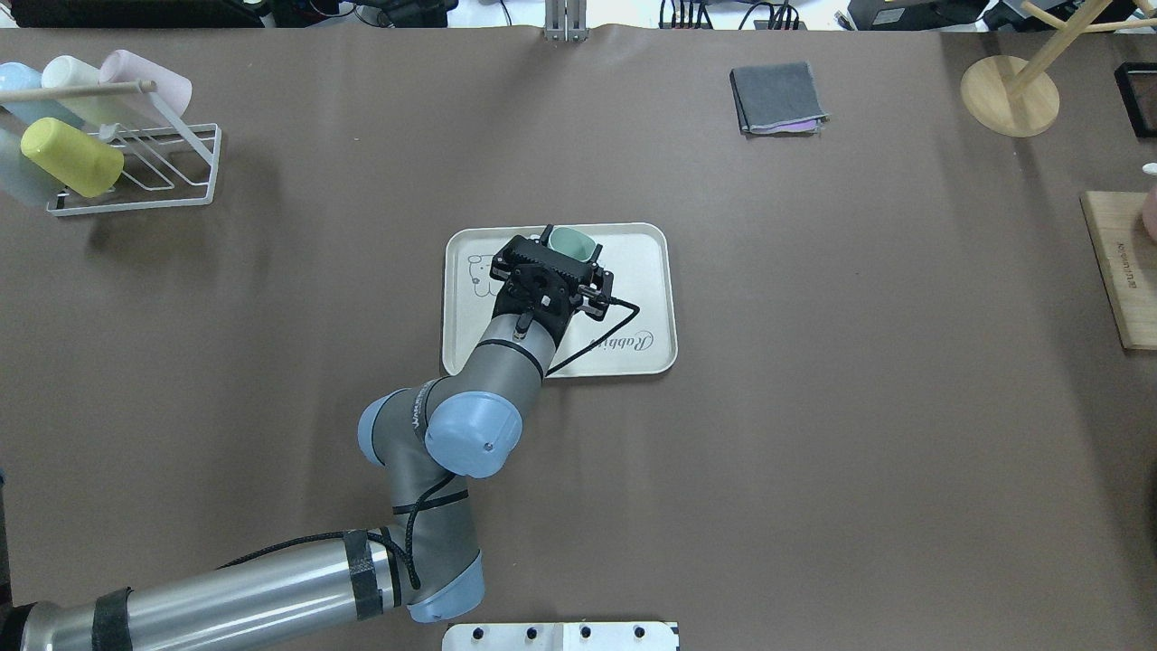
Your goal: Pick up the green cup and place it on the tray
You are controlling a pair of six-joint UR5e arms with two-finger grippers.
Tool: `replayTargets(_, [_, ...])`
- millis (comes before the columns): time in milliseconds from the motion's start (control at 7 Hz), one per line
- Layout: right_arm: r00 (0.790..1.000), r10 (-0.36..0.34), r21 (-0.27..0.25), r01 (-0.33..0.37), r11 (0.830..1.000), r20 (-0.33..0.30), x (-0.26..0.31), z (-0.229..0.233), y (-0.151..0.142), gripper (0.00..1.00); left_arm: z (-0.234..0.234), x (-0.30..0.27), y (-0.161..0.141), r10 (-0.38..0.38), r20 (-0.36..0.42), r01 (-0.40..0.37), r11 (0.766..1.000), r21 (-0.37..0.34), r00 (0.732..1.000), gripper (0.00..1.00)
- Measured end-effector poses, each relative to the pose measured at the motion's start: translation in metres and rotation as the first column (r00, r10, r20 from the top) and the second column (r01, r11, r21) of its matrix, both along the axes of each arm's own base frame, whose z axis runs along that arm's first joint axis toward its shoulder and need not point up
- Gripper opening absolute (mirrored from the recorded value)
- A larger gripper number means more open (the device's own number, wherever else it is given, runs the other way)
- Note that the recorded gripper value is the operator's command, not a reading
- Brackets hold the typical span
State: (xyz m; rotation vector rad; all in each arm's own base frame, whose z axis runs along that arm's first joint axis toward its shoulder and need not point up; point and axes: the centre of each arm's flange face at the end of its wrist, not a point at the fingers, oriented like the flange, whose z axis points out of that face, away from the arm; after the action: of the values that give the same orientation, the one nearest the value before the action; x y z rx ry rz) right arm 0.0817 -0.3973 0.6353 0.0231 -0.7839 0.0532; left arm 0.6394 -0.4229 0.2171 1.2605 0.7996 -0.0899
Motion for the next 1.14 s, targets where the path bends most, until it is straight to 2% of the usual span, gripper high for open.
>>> replayTargets(1143, [1.0,-0.001,-0.001,0.001,1.0,0.001,0.0,0.001,0.001,1.0,0.032,0.01,0.008,-0.013,0.053,0.014,1.0,-0.013,0.998,0.72])
